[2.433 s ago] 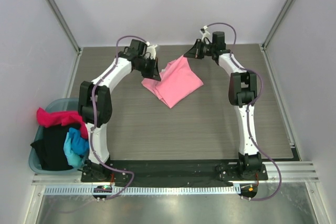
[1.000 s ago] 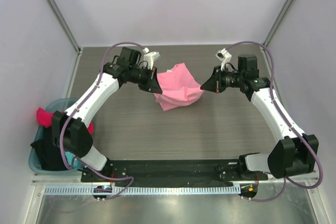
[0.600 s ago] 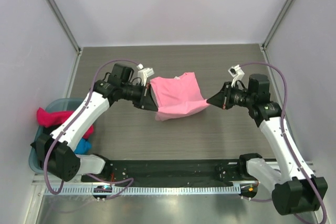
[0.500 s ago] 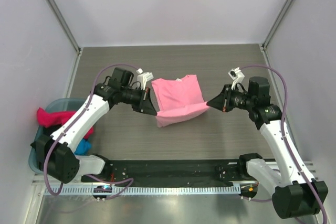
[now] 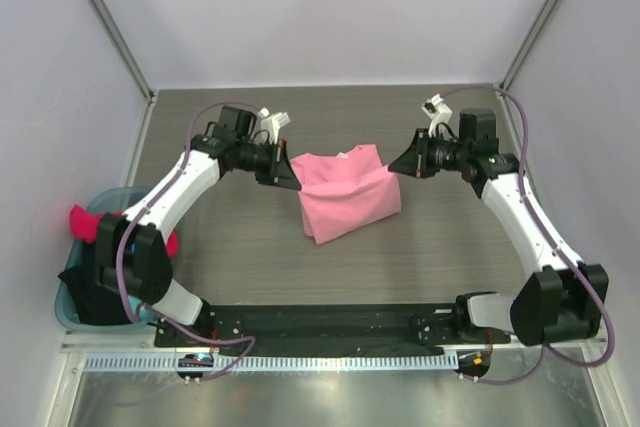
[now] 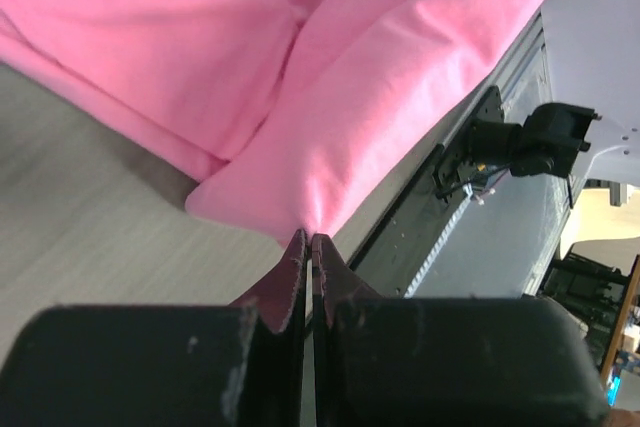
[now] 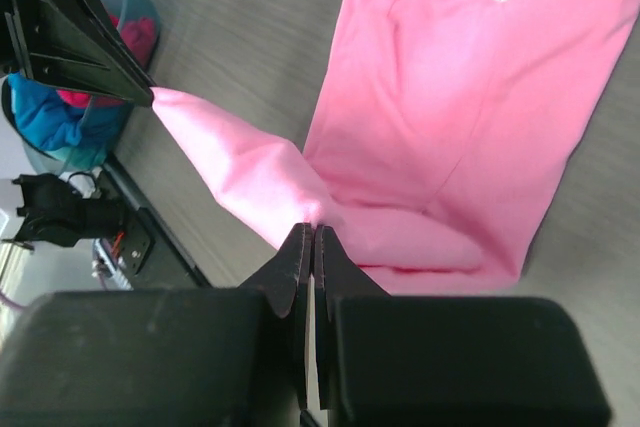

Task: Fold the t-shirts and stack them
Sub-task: Fold the tshirt

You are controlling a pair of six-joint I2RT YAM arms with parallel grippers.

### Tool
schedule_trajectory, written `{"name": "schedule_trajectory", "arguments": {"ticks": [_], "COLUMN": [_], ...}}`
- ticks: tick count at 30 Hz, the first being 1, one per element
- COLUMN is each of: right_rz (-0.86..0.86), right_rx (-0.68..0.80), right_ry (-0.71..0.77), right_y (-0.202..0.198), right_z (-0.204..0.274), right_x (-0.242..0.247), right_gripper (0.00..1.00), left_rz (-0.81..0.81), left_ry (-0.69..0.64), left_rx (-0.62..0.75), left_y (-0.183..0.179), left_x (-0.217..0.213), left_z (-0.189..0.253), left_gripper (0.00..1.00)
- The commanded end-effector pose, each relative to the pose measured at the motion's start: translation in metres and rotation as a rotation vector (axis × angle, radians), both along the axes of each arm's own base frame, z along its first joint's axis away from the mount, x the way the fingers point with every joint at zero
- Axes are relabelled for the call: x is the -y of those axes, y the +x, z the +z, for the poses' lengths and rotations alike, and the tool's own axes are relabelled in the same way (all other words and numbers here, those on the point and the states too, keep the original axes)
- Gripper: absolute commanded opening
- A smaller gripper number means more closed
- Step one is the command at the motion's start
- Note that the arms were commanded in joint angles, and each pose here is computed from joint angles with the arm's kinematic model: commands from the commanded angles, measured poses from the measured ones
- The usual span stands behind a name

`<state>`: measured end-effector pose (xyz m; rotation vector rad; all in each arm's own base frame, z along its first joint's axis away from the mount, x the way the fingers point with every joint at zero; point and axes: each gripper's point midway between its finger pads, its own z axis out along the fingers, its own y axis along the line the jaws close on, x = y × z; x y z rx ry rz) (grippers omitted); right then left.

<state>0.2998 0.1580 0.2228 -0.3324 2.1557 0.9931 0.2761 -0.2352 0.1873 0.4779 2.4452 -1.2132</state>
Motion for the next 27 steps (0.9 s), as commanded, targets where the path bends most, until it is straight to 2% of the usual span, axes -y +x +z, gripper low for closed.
{"name": "schedule_trajectory", "arguments": {"ticks": [1, 8, 9, 12, 16, 18, 19, 27], "right_rz": [0.024, 0.013, 0.009, 0.001, -0.009, -0.01, -0.005, -0.021], "right_rx": [0.144, 0.16, 0.133, 0.152, 0.108, 0.128, 0.098, 0.11], "right_ry": [-0.031, -0.052, -0.055, -0.05, -0.056, -0.051, -0.052, -0.047], "right_y": [0.038, 0.101, 0.111, 0.136, 0.173, 0.19, 0.197, 0.249], "right_z": [0.022, 0.002, -0.012, -0.016, -0.051, -0.047, -0.064, -0.083], "right_x": [-0.002, -0.005, -0.006, -0.008, -0.011, -0.013, -0.015, -0.019], "right_gripper": [0.01, 0.01, 0.01, 0.01, 0.01, 0.01, 0.01, 0.01], "left_rz": [-0.011, 0.061, 0.071, 0.103, 0.132, 0.146, 0.148, 0.162], "left_ry": [-0.008, 0.049, 0.047, 0.074, 0.088, 0.106, 0.112, 0.173], "left_rx": [0.104, 0.111, 0.121, 0.099, 0.082, 0.079, 0.08, 0.126], "left_y": [0.036, 0.089, 0.096, 0.108, 0.12, 0.129, 0.133, 0.181], "left_x": [0.007, -0.003, -0.004, -0.012, -0.017, -0.019, -0.019, -0.02], "left_z": [0.015, 0.002, 0.006, -0.001, -0.014, -0.025, -0.029, -0.051], "left_gripper": [0.0, 0.0, 0.0, 0.0, 0.0, 0.0, 0.0, 0.0]}}
